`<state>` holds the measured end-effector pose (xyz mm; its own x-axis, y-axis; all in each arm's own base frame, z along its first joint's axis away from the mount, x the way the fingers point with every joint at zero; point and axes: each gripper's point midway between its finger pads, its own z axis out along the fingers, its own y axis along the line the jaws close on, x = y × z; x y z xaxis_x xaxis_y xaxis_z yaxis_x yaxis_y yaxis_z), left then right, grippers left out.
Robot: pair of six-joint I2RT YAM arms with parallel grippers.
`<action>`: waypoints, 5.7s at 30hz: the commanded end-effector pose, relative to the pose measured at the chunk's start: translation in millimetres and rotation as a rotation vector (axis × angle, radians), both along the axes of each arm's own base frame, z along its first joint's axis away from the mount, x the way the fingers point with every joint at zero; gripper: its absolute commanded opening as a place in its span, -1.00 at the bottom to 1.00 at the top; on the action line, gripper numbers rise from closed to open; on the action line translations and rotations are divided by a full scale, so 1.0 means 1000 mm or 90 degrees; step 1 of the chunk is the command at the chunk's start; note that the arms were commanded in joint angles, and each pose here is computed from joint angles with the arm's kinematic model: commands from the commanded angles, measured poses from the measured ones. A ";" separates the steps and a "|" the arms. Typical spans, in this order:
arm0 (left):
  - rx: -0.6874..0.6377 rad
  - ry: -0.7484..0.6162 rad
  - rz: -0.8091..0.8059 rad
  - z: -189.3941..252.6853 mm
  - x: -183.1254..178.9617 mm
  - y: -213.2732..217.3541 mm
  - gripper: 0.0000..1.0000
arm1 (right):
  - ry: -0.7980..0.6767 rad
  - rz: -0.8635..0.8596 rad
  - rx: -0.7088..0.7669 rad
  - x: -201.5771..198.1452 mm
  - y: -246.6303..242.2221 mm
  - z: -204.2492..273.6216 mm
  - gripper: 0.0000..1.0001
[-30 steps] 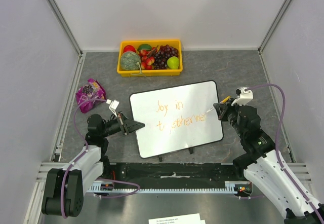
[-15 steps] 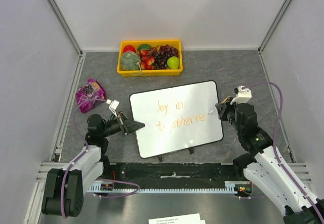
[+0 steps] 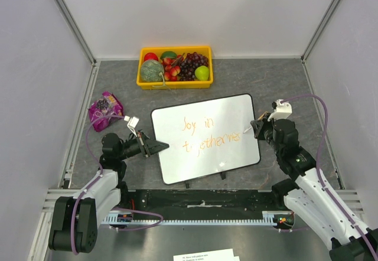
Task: Write a sentence on the whiteboard
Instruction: Write a sentence on the whiteboard, then put down the whiteboard marker without the cap at the corner of the board, then reset both arms
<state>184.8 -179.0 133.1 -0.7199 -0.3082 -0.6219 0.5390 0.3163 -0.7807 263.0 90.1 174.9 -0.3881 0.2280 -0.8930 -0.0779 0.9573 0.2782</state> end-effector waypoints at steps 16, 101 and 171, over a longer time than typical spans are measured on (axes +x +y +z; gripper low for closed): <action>0.025 -0.051 -0.009 -0.009 -0.004 0.001 -0.96 | 0.046 0.027 -0.003 -0.015 0.002 -0.033 -1.00; 0.072 -0.127 0.189 0.025 0.020 0.029 0.72 | -0.052 0.081 0.107 -0.045 0.013 0.060 -1.00; 0.261 -0.040 0.323 0.109 0.049 0.073 0.96 | 0.192 -0.015 0.133 -0.080 0.000 -0.038 0.96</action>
